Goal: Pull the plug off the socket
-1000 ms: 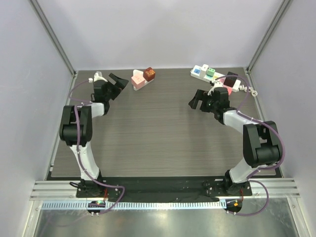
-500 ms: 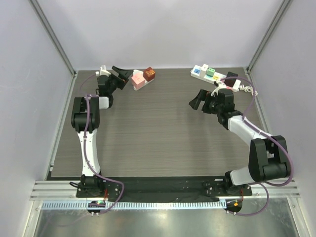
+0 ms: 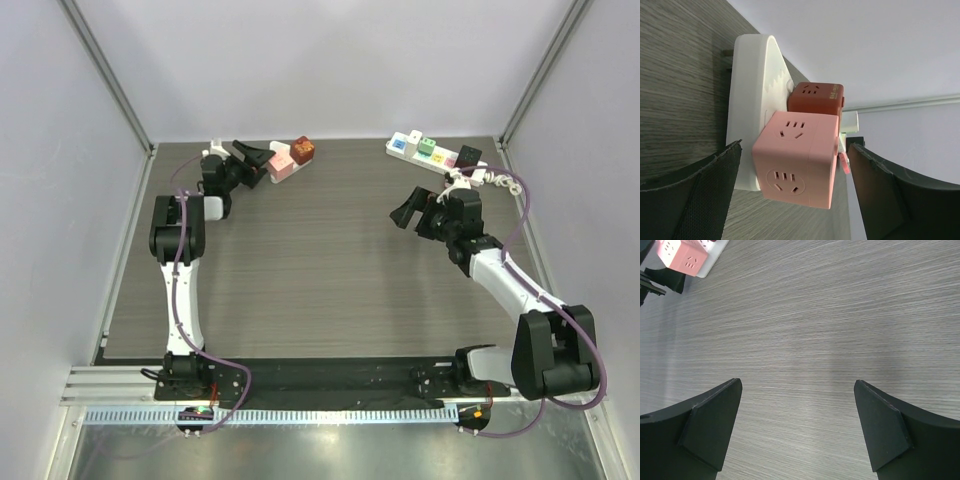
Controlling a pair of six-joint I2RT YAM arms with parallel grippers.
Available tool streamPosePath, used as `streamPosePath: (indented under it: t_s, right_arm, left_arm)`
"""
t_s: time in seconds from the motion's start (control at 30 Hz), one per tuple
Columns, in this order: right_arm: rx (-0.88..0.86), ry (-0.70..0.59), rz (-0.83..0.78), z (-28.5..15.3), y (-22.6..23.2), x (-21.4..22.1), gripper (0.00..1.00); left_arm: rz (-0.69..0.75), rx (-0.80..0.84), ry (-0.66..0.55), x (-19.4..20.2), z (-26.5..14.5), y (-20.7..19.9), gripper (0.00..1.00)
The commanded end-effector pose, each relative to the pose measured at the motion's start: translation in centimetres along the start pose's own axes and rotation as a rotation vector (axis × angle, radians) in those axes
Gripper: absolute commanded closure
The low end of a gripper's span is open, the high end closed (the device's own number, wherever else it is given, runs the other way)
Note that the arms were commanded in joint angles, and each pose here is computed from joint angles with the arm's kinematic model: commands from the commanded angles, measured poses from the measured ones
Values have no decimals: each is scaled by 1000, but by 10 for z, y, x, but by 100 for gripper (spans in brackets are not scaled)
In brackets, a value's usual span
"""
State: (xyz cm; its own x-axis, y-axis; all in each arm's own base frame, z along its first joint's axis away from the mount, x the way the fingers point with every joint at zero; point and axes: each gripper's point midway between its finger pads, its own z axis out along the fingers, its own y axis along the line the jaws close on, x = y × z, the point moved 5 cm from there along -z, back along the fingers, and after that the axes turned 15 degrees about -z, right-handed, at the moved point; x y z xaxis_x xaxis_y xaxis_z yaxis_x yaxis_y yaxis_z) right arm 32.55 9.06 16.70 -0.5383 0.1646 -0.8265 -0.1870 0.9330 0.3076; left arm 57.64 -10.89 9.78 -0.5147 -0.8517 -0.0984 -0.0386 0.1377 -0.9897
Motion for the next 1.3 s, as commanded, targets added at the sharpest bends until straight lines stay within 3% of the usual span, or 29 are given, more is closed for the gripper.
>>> streamPosePath:
  t_s: [0.0, 0.77, 0.87, 0.93, 0.97, 1.0, 1.07, 1.27]
  right_arm:
    - [-5, -26, -3, -7, 5, -8, 0]
    - [-23, -12, 12, -9, 6, 2, 0]
    - [-25, -8, 15, -10, 6, 4, 0]
    - [-27, -3, 19, -10, 6, 5, 0]
    - [-44, 4, 21, -10, 8, 6, 0]
    - [-61, 13, 21, -11, 11, 9, 0]
    - [-89, 23, 15, -16, 22, 15, 0]
    - [-107, 94, 9, -36, 49, 35, 0]
  left_arm:
    - [12, 42, 24, 3, -4, -15, 12]
    - [3, 81, 59, 22, 7, -28, 37]
    - [2, 86, 66, 26, 9, -28, 52]
    - [-3, 89, 77, 28, 8, -29, 69]
    - [-3, 96, 81, 30, 7, -31, 71]
    - [-2, 100, 91, 34, 5, -32, 86]
    - [-5, 100, 97, 41, 1, -34, 100]
    - [-37, 75, 123, 75, -13, -30, 100]
